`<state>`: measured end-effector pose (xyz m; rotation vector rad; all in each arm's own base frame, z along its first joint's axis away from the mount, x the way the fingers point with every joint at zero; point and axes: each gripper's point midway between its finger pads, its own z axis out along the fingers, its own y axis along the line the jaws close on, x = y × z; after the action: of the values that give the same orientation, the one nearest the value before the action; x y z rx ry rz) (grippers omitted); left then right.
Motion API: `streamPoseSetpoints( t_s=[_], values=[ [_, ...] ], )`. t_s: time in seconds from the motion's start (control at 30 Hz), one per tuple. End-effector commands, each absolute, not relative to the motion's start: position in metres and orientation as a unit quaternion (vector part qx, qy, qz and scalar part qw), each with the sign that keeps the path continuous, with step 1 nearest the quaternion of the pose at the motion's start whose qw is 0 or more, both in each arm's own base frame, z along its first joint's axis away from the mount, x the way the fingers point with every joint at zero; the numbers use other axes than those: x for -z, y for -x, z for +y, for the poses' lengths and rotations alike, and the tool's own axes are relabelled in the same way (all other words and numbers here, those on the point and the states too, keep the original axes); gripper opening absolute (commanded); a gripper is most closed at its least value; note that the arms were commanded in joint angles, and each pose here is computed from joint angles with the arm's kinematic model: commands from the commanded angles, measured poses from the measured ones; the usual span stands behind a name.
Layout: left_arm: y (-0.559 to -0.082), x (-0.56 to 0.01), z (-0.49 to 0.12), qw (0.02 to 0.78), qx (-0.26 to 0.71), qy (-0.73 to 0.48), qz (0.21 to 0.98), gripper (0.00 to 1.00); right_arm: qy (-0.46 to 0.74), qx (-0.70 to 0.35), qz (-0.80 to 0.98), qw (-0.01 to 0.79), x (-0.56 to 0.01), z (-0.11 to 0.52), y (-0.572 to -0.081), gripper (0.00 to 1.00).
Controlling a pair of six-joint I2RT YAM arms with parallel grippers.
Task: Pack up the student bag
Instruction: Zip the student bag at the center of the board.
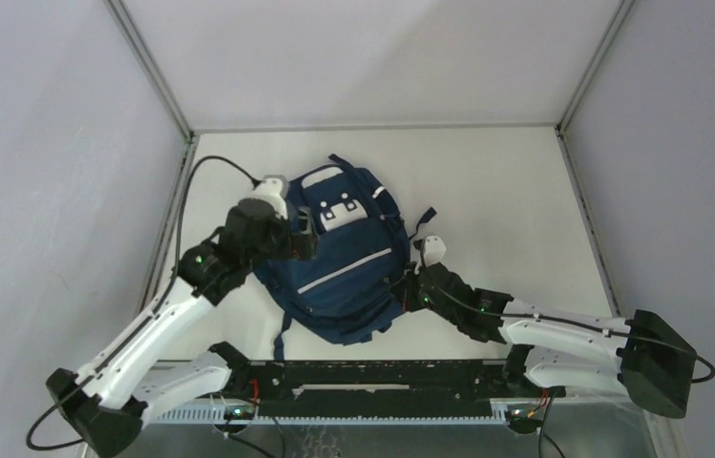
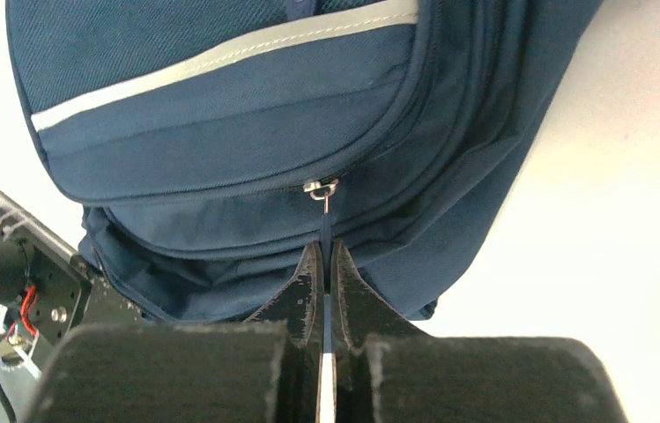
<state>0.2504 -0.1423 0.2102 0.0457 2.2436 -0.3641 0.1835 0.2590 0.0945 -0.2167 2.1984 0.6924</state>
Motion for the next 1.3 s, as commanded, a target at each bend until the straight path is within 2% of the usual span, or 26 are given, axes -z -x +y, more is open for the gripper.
streamPoseSetpoints(
  t_s=[0.0, 0.13, 0.3, 0.33, 0.4, 0.47, 0.7, 0.9, 1.17, 1.27],
  values=[
    [-0.232, -0.255, -0.181, 0.529, 0.151, -0.168, 0.818, 0.99, 0.035, -0.291, 0.861, 0.414, -0.114, 0.253, -0.198, 0.00],
    [-0.210, -0.255, -0.227, 0.571, 0.169, -0.264, 0.759, 1.00, 0.031, -0.290, 0.854, 0.431, -0.123, 0.244, -0.210, 0.00],
    [-0.215, -0.236, -0.247, 0.617, 0.040, -0.317, 0.719, 0.99, 0.016, -0.278, 0.853, 0.442, -0.128, 0.226, -0.217, 0.00],
    [-0.216, -0.233, -0.254, 0.618, 0.036, -0.318, 0.717, 0.96, 0.012, -0.273, 0.853, 0.443, -0.128, 0.222, -0.218, 0.00],
    [-0.213, -0.221, -0.273, 0.606, 0.053, -0.334, 0.720, 0.88, 0.008, -0.272, 0.852, 0.446, -0.128, 0.218, -0.219, 0.00],
    [-0.212, -0.209, -0.289, 0.589, 0.062, -0.345, 0.728, 0.84, 0.011, -0.274, 0.852, 0.446, -0.127, 0.218, -0.220, 0.00],
    [-0.228, -0.174, -0.295, 0.561, -0.012, -0.327, 0.760, 0.85, 0.003, -0.278, 0.852, 0.444, -0.128, 0.217, -0.222, 0.00],
    [-0.220, -0.164, -0.318, 0.541, 0.042, -0.327, 0.774, 0.86, 0.009, -0.280, 0.852, 0.443, -0.128, 0.219, -0.222, 0.00],
    [-0.219, -0.159, -0.321, 0.537, 0.047, -0.326, 0.776, 0.89, 0.012, -0.275, 0.854, 0.441, -0.127, 0.215, -0.219, 0.00],
    [-0.222, -0.146, -0.321, 0.527, 0.021, -0.336, 0.780, 0.89, 0.011, -0.276, 0.853, 0.443, -0.129, 0.214, -0.219, 0.00]
  ],
)
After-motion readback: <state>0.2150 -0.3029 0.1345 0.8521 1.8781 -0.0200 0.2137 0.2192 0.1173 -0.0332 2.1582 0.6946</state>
